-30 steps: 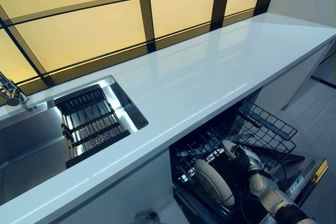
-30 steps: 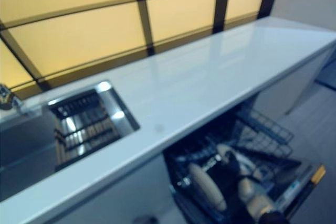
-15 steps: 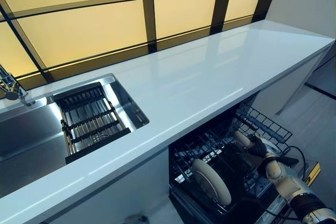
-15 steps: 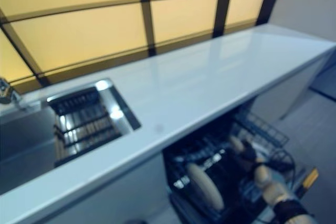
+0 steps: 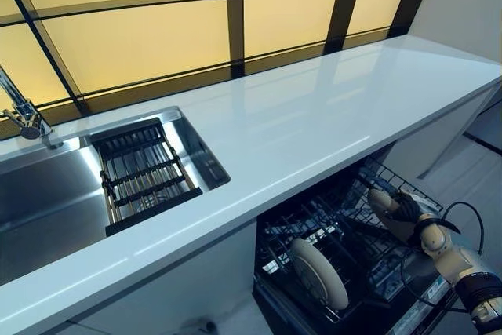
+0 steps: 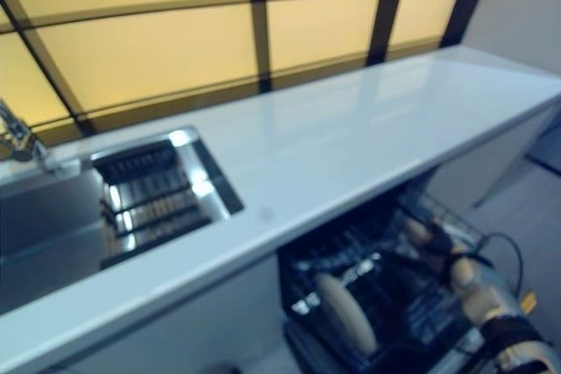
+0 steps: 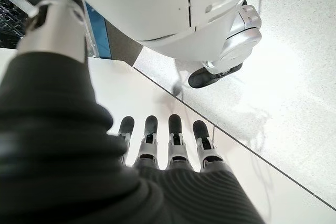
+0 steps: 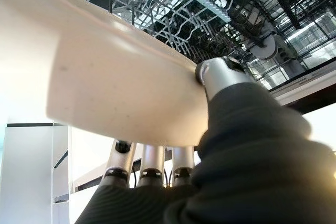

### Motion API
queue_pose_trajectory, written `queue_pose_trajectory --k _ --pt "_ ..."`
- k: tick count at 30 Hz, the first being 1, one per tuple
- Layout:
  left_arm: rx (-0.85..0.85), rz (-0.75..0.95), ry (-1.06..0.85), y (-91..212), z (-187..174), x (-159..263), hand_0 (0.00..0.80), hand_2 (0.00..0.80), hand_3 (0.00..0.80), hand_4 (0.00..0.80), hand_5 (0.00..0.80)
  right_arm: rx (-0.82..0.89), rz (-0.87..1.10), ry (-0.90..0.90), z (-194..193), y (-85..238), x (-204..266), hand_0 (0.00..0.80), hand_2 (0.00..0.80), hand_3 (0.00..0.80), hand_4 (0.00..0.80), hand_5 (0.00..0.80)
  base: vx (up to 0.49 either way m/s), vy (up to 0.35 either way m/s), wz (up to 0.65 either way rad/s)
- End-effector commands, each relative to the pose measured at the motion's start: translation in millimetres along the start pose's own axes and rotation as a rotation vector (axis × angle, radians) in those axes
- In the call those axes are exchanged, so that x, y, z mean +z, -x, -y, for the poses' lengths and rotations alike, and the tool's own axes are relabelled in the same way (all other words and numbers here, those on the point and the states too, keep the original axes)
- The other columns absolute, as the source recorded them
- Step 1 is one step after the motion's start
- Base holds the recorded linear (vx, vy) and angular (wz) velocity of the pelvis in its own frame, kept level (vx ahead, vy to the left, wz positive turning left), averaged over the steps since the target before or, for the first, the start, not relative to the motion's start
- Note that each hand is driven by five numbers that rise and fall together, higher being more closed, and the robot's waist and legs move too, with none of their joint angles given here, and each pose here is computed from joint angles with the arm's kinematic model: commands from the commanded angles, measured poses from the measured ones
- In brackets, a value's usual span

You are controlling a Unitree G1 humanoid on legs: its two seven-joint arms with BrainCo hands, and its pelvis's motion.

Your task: Take plates into dishwasher

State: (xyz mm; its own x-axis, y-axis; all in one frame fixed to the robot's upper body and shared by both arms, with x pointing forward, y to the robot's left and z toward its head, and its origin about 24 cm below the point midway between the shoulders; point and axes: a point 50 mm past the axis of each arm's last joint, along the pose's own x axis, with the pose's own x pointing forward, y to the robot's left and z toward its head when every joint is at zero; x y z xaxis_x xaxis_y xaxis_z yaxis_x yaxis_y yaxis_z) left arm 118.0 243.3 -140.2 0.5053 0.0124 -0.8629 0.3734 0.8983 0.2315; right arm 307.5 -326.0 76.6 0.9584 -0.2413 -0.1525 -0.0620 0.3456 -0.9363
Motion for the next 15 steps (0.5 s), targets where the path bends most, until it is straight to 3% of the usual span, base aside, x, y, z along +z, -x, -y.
queue_pose_trajectory --k 1,6,15 --pt "0.009 0.080 -0.083 -5 -11 26 0.000 0.000 0.000 0.000 0.000 -0.209 0.094 0.020 72 -16 27 0.800 0.800 0.800 0.800 0.800 -0.185 -0.044 0.10" --pt "0.034 0.141 -0.049 -7 -17 41 0.000 0.000 0.000 0.000 0.000 -0.278 0.113 0.031 93 -18 36 0.800 0.800 0.800 0.800 0.800 -0.111 0.000 0.08" --pt "0.046 0.184 -0.021 -6 -16 45 0.000 0.000 0.000 0.000 0.000 -0.320 0.119 0.054 116 -18 40 0.800 0.800 0.800 0.800 0.800 0.036 0.021 0.12"
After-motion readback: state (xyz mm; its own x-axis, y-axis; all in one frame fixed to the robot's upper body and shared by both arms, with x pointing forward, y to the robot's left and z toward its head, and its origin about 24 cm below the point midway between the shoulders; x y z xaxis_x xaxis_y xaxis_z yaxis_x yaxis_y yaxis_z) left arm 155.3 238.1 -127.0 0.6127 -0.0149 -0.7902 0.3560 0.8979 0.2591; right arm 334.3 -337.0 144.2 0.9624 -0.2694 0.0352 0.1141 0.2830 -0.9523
